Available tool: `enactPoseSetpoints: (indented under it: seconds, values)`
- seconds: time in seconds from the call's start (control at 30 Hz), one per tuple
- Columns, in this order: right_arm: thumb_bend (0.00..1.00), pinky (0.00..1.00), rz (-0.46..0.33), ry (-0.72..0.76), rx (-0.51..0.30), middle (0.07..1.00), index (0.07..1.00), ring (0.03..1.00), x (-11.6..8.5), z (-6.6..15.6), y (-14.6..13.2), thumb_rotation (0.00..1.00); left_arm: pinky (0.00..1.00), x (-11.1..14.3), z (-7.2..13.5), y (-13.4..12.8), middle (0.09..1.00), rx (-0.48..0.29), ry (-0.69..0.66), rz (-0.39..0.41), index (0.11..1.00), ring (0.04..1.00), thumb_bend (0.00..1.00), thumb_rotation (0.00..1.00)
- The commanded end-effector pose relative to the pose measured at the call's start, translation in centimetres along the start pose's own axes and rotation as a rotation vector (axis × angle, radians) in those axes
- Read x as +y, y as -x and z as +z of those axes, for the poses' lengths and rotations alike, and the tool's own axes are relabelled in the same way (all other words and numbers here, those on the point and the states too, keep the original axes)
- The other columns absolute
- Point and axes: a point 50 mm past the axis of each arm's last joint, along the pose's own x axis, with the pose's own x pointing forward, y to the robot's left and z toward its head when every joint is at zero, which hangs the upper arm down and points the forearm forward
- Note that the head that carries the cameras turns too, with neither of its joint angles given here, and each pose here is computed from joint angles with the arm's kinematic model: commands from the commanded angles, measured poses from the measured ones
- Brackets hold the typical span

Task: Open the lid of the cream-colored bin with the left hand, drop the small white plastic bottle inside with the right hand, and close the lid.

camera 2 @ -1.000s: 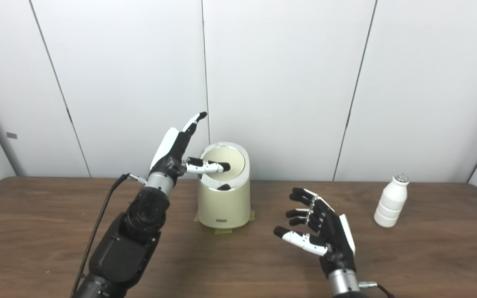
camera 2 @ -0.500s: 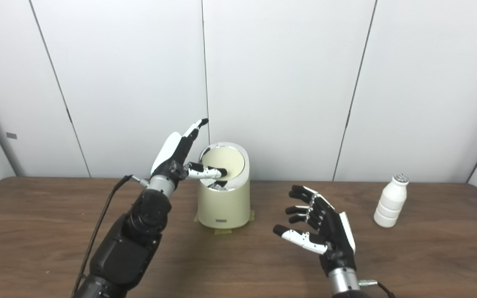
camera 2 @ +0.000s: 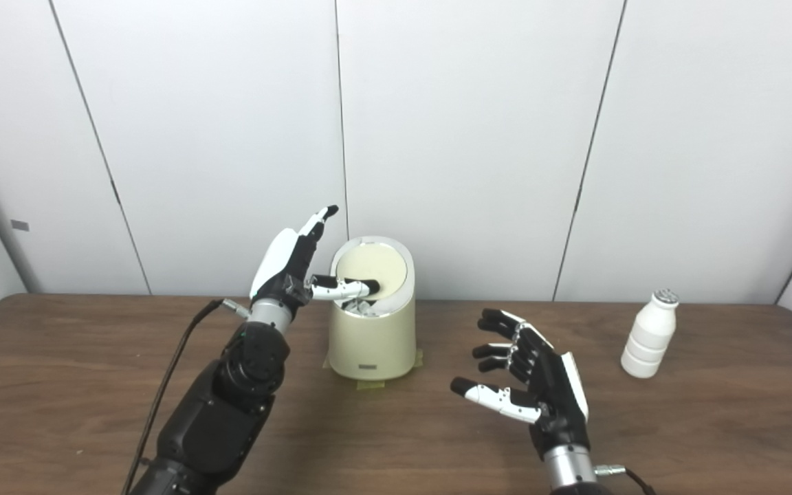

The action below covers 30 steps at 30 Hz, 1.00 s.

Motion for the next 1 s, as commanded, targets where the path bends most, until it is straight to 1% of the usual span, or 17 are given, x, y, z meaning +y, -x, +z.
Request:
enactPoseSetpoints:
  seconds: [0.0,0.03,0.1,0.13,0.23,0.33,0.4,0.57,0.7,0.73,0.8,0.83,0.9,0.93,0.97]
  values:
    - [0.78,0.5,0.004,-0.015,-0.092,0.744,0.721,0.586,0.4,2.2,-1.3,0.15,0.87,1.5,2.8,-1.5,1.0,-0.095,-0.098,0.028,1.0,1.0,0.7,0.0]
    - [0.79,0.51,0.005,-0.013,-0.094,0.745,0.722,0.589,0.5,2.2,-1.3,0.16,0.87,1.4,2.8,-1.5,1.0,-0.092,-0.153,0.014,1.0,1.0,0.7,0.0]
    - [0.78,0.51,0.007,-0.012,-0.099,0.744,0.723,0.592,0.5,2.2,-1.3,0.16,0.92,1.4,3.0,-1.5,1.0,-0.08,-0.236,-0.008,1.0,1.0,0.71,0.0]
    - [0.78,0.51,0.006,-0.016,-0.099,0.744,0.723,0.592,0.5,2.2,-1.3,0.16,0.93,1.3,3.1,-1.5,1.0,-0.074,-0.295,-0.03,1.0,1.0,0.71,0.0]
    - [0.78,0.49,0.01,-0.019,-0.102,0.747,0.726,0.585,0.5,2.2,-1.4,0.15,0.96,1.4,3.6,-1.3,1.0,-0.069,-0.443,-0.094,1.0,1.0,0.76,0.0]
    - [0.77,0.49,0.01,-0.014,-0.105,0.745,0.726,0.589,0.5,2.1,-1.5,0.14,0.92,1.6,3.8,-1.1,1.0,-0.067,-0.522,-0.139,1.0,1.0,0.77,0.0]
    - [0.77,0.48,0.007,-0.02,-0.104,0.742,0.722,0.589,0.5,2.2,-1.5,0.15,0.84,1.7,4.0,-0.9,1.0,-0.069,-0.558,-0.158,1.0,0.998,0.79,0.0]
    - [0.77,0.48,0.008,-0.022,-0.111,0.743,0.724,0.581,0.5,2.2,-1.5,0.14,0.81,1.9,4.2,-0.6,1.0,-0.078,-0.629,-0.169,1.0,0.984,0.83,0.0]
    - [0.76,0.49,0.007,-0.017,-0.108,0.743,0.724,0.591,0.5,2.1,-1.5,0.13,0.8,2.2,4.3,-0.5,1.0,-0.082,-0.619,-0.152,1.0,0.976,0.81,0.0]
    - [0.76,0.49,0.007,-0.018,-0.106,0.744,0.724,0.593,0.5,2.1,-1.5,0.13,0.8,2.4,4.5,-0.5,1.0,-0.086,-0.609,-0.131,1.0,0.975,0.8,0.0]
    - [0.76,0.47,0.008,-0.021,-0.105,0.741,0.726,0.579,0.5,2.0,-1.5,0.14,0.76,2.7,4.8,-0.4,1.0,-0.084,-0.576,-0.085,1.0,0.95,0.74,0.0]
    - [0.76,0.46,0.008,-0.018,-0.107,0.74,0.727,0.576,0.5,2.0,-1.5,0.14,0.75,3.0,5.0,-0.3,1.0,-0.09,-0.542,-0.047,1.0,0.946,0.73,0.0]
    - [0.76,0.47,0.008,-0.012,-0.11,0.739,0.725,0.578,0.5,2.1,-1.5,0.13,0.71,3.4,5.2,-0.1,0.97,-0.113,-0.47,0.024,0.99,0.896,0.72,0.0]
    - [0.75,0.47,0.008,-0.011,-0.11,0.739,0.725,0.579,0.5,2.1,-1.5,0.13,0.7,3.7,5.3,0.0,0.963,-0.131,-0.431,0.066,0.986,0.887,0.72,0.0]
    - [0.75,0.47,0.008,-0.011,-0.108,0.741,0.725,0.582,0.5,2.1,-1.4,0.13,0.67,4.1,5.3,0.1,0.944,-0.152,-0.392,0.103,0.977,0.87,0.7,0.01]
